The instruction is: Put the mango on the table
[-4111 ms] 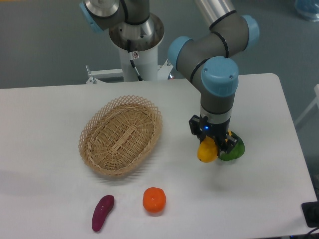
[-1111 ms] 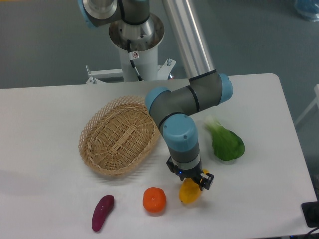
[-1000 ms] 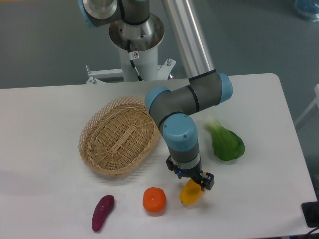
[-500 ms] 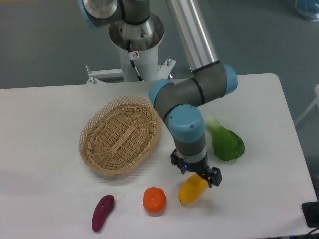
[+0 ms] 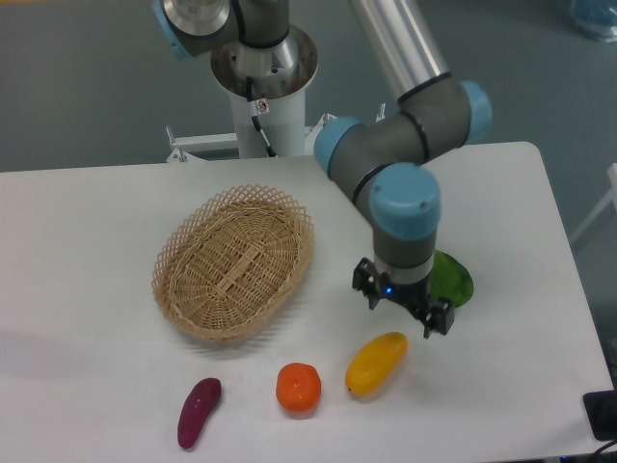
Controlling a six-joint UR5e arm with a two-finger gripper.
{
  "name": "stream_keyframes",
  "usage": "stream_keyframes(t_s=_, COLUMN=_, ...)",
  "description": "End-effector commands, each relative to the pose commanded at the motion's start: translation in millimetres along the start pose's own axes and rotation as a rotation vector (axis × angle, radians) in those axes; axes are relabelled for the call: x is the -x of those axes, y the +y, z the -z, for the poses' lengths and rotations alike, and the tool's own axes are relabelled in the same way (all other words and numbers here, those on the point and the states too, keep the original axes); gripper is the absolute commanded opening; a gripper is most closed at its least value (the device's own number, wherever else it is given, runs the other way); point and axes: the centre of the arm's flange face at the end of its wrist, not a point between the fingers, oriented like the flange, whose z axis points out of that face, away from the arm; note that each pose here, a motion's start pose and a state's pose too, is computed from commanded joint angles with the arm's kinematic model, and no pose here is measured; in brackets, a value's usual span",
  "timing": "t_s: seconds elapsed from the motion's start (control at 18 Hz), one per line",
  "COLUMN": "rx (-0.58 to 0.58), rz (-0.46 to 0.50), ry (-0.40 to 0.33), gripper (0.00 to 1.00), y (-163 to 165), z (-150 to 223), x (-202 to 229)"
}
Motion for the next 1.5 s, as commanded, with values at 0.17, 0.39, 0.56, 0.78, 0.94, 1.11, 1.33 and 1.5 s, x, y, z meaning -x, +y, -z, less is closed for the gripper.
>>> stream_keyframes(t_s=0.17, rx=-0.017, rz=-0.003, ry=0.003, gripper=1.00, y=2.2, z=13.6, x=6.3)
stream_keyframes(t_s=0.39, rx=0.005, rz=-0.017, ry=0.069, gripper=1.00, y=9.3, z=27.0, x=15.4)
stream_keyframes(t_s=0.56, rx=0.010, rz=-0.037, ry=0.082, gripper=1.00, y=11.5, z=28.7, x=18.4)
stream_keyframes(t_s=0.78, rx=0.011, rz=-0.064, ry=0.086, gripper=1.00, y=12.7, z=26.8, x=18.5)
stream_keyframes(t_s=0.94, rx=0.015, rz=-0.061, ry=0.092, gripper=1.00, y=16.2, z=24.4, x=17.9)
stream_keyframes(t_s=1.11, rx=0.014, rz=-0.057, ry=0.092, gripper=1.00, y=17.7, z=23.4, x=19.2)
stream_keyframes(t_s=1.33, rx=0.017, rz=-0.057, ry=0.096, gripper=1.00, y=17.9, z=19.8, x=19.3)
stream_keyframes(t_s=1.5, rx=0.020, rz=-0.057, ry=0.096, gripper=1.00, y=18.1, z=18.7, x=19.5)
